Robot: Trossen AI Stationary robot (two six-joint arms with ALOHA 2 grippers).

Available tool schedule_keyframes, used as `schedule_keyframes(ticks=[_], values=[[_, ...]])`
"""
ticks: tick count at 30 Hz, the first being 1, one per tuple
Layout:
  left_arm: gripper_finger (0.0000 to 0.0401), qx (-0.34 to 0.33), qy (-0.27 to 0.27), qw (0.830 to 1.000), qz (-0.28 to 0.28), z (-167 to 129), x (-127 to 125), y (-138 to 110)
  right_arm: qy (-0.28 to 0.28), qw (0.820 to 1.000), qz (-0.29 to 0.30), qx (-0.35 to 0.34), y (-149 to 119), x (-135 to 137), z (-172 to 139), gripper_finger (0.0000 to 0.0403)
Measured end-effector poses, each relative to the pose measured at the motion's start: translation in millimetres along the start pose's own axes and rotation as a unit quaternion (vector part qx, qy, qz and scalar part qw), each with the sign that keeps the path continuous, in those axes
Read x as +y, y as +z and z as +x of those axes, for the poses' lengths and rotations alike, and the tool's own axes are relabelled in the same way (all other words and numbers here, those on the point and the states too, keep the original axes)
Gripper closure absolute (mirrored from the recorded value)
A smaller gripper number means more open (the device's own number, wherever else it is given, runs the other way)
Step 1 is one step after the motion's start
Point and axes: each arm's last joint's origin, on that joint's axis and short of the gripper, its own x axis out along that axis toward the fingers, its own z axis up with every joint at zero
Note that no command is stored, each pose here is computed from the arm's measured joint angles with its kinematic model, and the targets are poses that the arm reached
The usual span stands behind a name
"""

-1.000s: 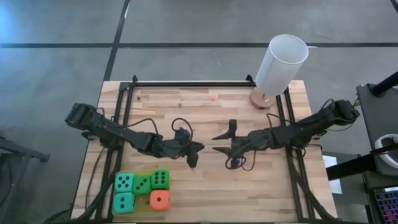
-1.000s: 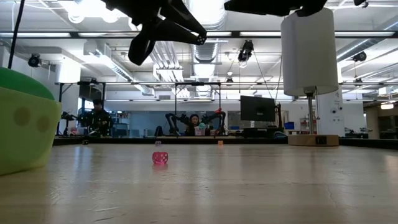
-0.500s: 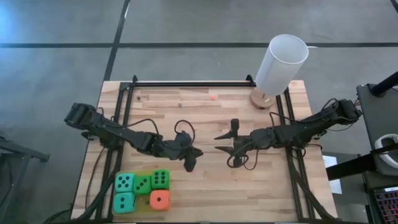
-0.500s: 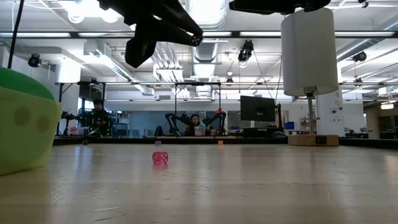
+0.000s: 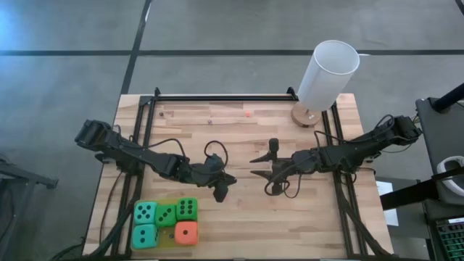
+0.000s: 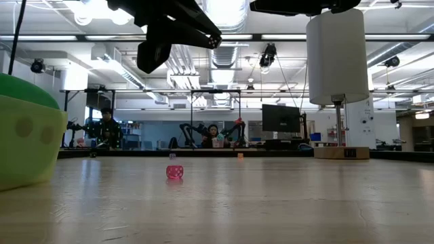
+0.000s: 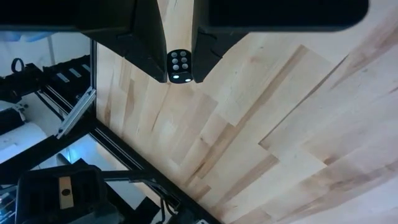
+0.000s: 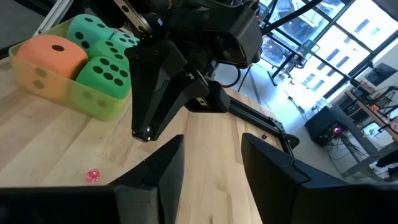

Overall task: Pick & Place Dice
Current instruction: Put the bottom black dice into the yellow bin

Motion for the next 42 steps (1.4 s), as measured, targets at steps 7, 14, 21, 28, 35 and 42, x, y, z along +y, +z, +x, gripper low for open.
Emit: schedule_keyframes(ticks=[7, 14, 21, 28, 35, 42], values=[[0.0348, 0.093, -0.067, 0.993, -0.014, -12, -4, -1, 0.000, 1.000, 0.009, 0.000, 0, 0, 0, 0.0251], [0.0348, 0.235, -0.046, 0.969, -0.063, -42, 3, -12, -0.001, 1.000, 0.001, -0.001, 0, 0, 0, 0.0242], [0.0347, 0.341, -0.091, 0.935, -0.033, -72, -5, -24, -0.001, 1.000, 0.005, -0.001, 0, 0, 0, 0.0245], [0.0347, 0.409, -0.083, 0.907, -0.063, -93, -26, -57, -0.001, 1.000, 0.006, -0.001, 0, 0, 0, 0.0254], [0.0347, 0.448, -0.019, 0.886, -0.117, -113, -36, -85, -0.001, 1.000, 0.006, -0.002, 0, 0, 0, 0.0250], [0.0347, 0.416, 0.009, 0.904, -0.101, -117, -35, -91, -0.001, 1.000, 0.006, -0.002, 0, 0, 0, 0.0242]])
